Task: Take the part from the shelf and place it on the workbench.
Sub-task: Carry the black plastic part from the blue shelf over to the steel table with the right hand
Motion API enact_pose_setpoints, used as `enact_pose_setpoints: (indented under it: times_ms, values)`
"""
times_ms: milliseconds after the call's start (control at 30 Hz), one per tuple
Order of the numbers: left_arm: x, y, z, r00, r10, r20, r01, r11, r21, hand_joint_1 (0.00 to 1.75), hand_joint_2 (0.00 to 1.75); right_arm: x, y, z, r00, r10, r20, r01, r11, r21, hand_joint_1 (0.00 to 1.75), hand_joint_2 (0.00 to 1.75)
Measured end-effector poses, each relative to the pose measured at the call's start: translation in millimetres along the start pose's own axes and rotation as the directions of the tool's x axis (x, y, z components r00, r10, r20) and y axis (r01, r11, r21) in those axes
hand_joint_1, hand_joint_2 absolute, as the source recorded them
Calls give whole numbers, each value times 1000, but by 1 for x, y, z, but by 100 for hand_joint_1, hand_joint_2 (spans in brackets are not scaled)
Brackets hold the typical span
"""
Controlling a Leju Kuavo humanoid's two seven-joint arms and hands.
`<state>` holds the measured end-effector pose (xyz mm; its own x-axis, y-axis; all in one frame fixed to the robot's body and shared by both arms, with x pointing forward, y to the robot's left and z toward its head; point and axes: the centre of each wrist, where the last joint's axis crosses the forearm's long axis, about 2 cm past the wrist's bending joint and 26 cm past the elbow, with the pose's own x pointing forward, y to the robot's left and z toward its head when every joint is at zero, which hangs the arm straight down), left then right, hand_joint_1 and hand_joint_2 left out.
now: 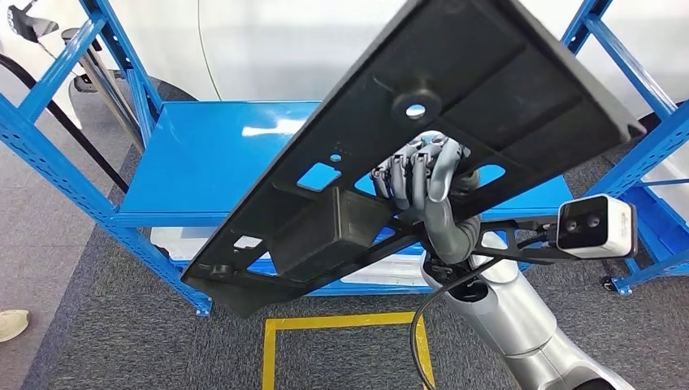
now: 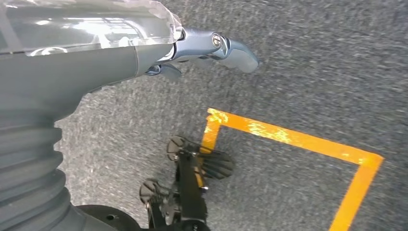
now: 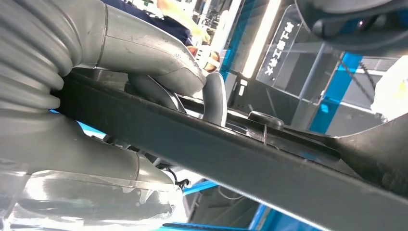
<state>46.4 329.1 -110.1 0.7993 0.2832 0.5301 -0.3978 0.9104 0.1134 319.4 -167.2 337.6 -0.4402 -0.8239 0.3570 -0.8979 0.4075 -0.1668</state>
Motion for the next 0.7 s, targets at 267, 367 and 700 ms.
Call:
enact_pose_setpoints:
  times_ms: [267,367,700]
  values:
    - [-1,1,0,1000,-2,-11,2,1000,7,0,175,5,-8,-19,999,30,-24,-31,999,-29,175,175]
    - [0,4,0,1000,-4,-9,4,1000,13,0,175,7,-10,-25,998,53,-25,-54,998,-42,175,175]
    - [0,4,0,1000,-7,-8,7,1000,19,0,175,3,-9,-15,998,66,-13,-65,998,14,175,175]
